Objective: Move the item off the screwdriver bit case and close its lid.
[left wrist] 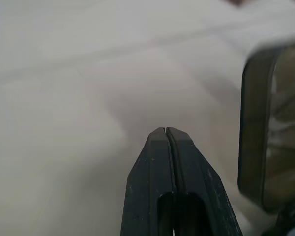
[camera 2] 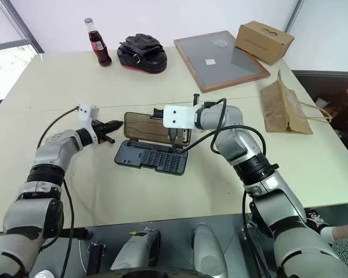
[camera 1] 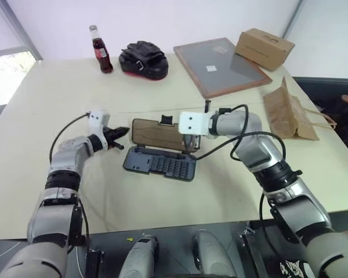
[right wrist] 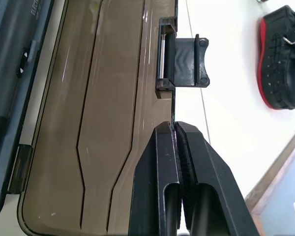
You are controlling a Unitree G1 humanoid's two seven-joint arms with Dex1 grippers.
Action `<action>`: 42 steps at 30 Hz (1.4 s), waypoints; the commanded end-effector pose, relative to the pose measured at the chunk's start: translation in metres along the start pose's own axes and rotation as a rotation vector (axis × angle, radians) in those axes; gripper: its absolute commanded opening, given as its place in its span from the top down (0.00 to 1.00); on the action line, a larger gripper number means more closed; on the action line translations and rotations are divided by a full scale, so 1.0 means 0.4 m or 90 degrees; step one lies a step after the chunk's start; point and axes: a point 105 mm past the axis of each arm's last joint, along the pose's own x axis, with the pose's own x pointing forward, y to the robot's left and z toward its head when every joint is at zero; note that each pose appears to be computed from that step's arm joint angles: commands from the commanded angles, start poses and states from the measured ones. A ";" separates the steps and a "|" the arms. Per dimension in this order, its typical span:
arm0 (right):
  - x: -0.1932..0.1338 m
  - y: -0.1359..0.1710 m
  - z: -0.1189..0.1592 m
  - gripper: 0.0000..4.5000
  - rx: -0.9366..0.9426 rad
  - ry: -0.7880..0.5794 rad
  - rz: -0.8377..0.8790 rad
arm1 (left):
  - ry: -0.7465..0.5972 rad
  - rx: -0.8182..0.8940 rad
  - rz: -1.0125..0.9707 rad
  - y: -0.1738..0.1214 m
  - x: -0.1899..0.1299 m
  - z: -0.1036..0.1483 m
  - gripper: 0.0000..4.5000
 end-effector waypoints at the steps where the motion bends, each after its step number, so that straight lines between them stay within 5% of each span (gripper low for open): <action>1: -0.017 -0.009 0.044 1.00 -0.019 -0.032 -0.009 | -0.011 0.044 -0.027 -0.014 0.024 0.040 1.00; 16: -0.014 0.000 0.051 1.00 -0.019 -0.038 0.003 | 0.002 0.072 -0.101 -0.049 0.048 0.051 1.00; 19: -0.012 -0.001 0.044 0.80 -0.013 -0.035 0.002 | 0.002 0.075 -0.101 -0.048 0.045 0.051 1.00; 26: -0.024 -0.052 0.033 0.01 0.001 -0.023 -0.019 | -0.001 0.080 -0.105 -0.045 0.036 0.055 1.00; 32: -0.121 -0.102 0.051 0.01 0.151 -0.094 0.013 | -0.001 0.096 -0.125 -0.048 0.016 0.061 1.00; 42: -0.282 -0.049 0.007 0.01 0.277 -0.125 0.049 | -0.009 0.121 -0.192 -0.095 -0.041 0.087 1.00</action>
